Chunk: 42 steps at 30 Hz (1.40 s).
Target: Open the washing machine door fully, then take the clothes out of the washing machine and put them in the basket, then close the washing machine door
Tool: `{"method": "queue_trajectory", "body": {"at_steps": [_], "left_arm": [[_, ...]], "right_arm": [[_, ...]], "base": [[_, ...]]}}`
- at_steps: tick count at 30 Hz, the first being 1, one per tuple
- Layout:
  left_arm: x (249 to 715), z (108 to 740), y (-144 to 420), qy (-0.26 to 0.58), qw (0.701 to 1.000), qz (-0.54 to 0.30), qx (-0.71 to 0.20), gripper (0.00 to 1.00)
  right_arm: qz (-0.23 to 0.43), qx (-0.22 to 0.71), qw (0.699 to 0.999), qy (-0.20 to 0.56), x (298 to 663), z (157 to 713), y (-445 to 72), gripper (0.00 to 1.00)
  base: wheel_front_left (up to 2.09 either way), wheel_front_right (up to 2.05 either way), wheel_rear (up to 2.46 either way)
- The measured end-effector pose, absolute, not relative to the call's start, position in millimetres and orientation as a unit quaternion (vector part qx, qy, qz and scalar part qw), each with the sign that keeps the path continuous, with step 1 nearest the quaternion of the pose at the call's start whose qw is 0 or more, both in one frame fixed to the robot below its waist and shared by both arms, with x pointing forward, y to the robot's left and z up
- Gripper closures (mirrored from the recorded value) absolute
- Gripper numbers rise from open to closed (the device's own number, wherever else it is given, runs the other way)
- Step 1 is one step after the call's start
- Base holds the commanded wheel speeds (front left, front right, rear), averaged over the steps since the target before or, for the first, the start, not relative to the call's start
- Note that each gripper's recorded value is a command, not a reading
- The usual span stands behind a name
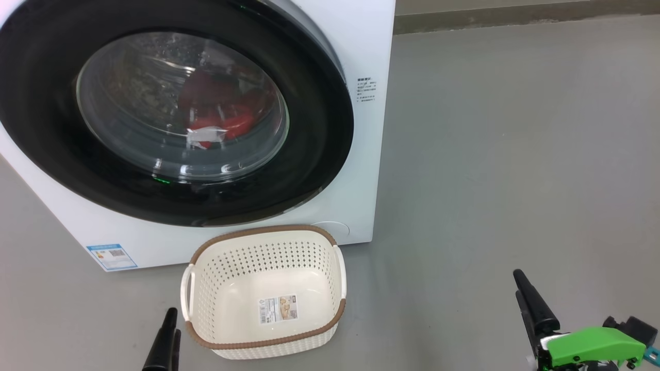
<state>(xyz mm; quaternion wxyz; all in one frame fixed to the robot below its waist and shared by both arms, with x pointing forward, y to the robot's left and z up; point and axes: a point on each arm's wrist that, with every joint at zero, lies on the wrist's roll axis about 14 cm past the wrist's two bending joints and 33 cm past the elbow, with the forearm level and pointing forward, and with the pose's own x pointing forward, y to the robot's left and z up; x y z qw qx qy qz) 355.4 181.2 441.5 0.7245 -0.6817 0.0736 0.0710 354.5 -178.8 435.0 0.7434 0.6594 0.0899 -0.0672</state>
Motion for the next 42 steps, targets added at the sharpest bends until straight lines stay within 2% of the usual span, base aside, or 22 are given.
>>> {"method": "queue_trajectory", "body": {"at_steps": [20, 27, 42], "left_arm": [[360, 454, 186, 0.056, 0.799, 0.06, -0.595, 0.0], [364, 470, 192, 0.033, 0.841, 0.051, -0.537, 0.0], [368, 489, 196, 0.002, 0.895, 0.038, -0.444, 0.0]], "right_arm": [[-0.031, 0.55, 0.83, 0.091, 366, 447, -167, 0.0], [-0.012, 0.499, 0.862, 0.087, 369, 454, -162, 0.0], [0.017, 0.44, 0.895, 0.068, 377, 468, -152, 0.0]], "base": [[0.0, 0.0, 0.0], [0.0, 0.0, 0.0], [0.0, 0.0, 0.0]]}}
